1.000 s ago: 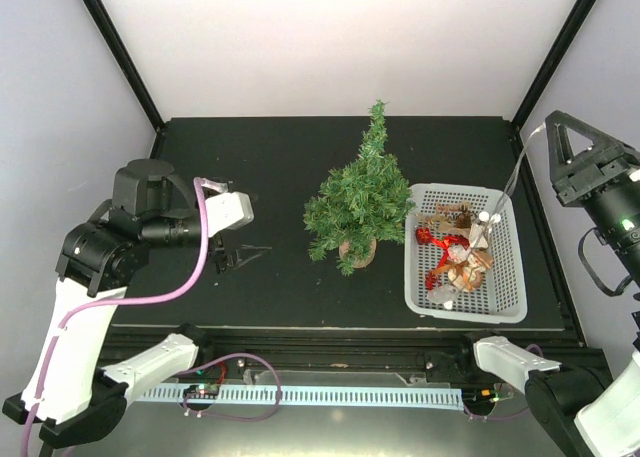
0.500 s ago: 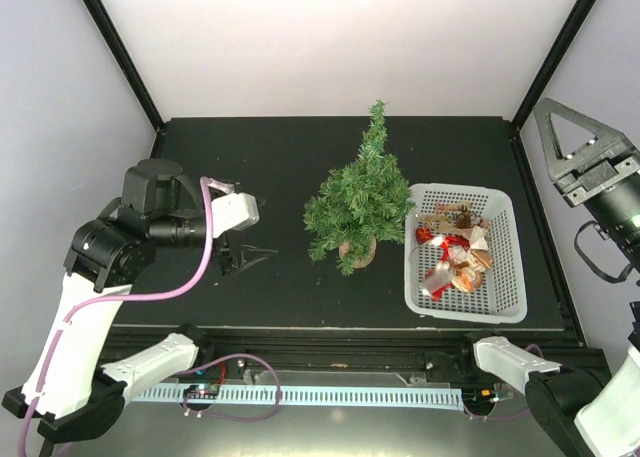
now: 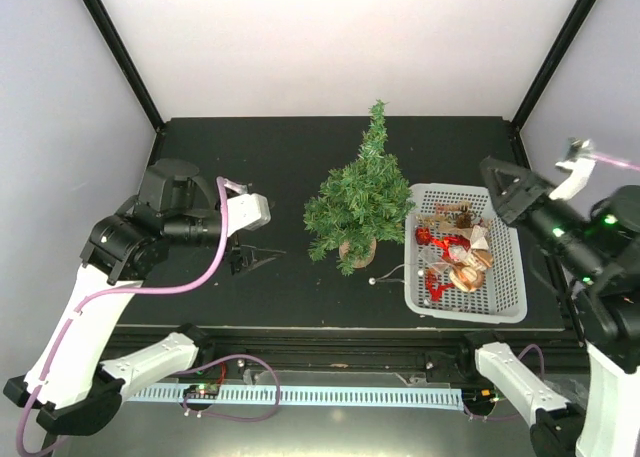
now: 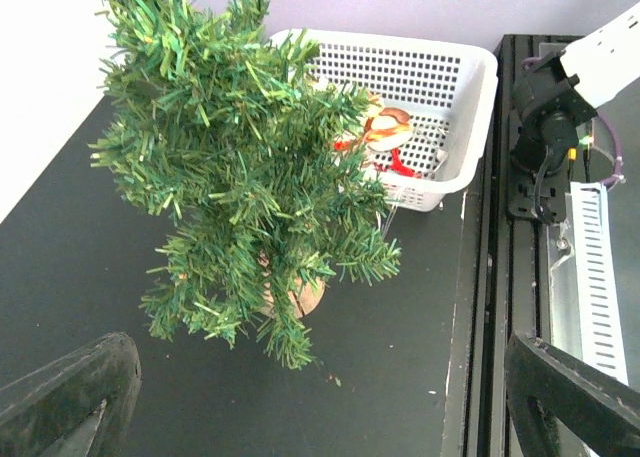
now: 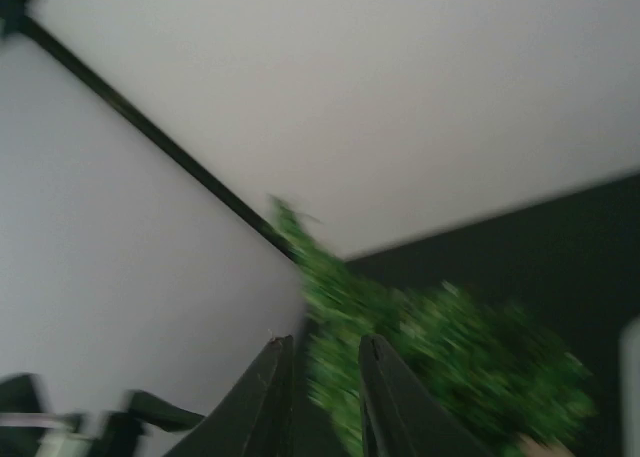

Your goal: Decorate the small christmas tree

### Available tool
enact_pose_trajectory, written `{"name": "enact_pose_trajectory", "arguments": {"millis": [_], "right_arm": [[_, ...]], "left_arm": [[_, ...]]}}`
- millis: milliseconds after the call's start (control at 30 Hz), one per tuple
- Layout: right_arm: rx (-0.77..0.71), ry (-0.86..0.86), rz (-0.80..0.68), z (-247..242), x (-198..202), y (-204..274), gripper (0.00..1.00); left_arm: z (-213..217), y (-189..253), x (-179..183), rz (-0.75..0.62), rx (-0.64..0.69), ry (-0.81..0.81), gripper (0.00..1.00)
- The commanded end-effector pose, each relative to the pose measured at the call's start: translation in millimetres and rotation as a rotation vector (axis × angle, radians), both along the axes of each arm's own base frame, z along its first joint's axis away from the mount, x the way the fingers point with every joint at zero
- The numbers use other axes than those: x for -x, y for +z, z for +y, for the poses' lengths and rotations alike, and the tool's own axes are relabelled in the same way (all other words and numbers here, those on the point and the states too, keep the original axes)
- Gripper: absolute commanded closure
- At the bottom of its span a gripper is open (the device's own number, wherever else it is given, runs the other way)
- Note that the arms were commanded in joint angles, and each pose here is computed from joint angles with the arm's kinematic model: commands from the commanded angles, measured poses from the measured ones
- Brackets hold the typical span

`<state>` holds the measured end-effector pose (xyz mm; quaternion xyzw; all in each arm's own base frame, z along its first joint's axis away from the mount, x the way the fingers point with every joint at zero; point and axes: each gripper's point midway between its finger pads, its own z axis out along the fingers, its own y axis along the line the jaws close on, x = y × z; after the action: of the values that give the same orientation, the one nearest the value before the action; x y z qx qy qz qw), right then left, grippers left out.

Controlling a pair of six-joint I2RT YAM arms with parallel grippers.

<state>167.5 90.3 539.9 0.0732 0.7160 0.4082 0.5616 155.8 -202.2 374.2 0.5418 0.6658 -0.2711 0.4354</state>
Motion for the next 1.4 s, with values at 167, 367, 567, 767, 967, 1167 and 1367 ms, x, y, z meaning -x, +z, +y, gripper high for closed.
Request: {"name": "enact_pose_trajectory", "arguments": {"millis": [167, 367, 567, 767, 967, 1167, 1367], "right_arm": [[0.227, -0.163, 0.484, -24.4, -37.8, -210.6, 0.66], [0.152, -0.135, 0.638, -11.2, -51.4, -293.4, 0.56], [0.136, -0.09, 0.775, 2.3, -65.9, -356.8, 0.53], [0.101, -0.049, 0.872, 13.1, -68.5, -393.9, 0.54], [0.024, -0.053, 0.916, 18.4, -68.0, -412.0, 0.54], [-0.014, -0.052, 0.936, 22.2, -70.5, -417.0, 0.54], [0.004, -0.068, 0.945, 18.3, -66.9, -418.9, 0.54]], "left_arm": [[2.7, -10.9, 1.5, -0.012, 0.003, 0.019, 0.01], [0.6, -26.1, 1.4, 0.023, -0.003, 0.014, 0.01], [1.6, -36.4, 2.0, 0.027, -0.012, 0.014, 0.01], [1.6, -49.2, 2.0, 0.044, -0.023, 0.015, 0.01], [0.7, -57.9, -1.4, 0.055, -0.027, 0.025, 0.01], [0.6, -59.0, -3.6, 0.056, -0.03, 0.031, 0.01], [1.0, -61.4, -4.4, 0.059, -0.034, 0.036, 0.01]]}}
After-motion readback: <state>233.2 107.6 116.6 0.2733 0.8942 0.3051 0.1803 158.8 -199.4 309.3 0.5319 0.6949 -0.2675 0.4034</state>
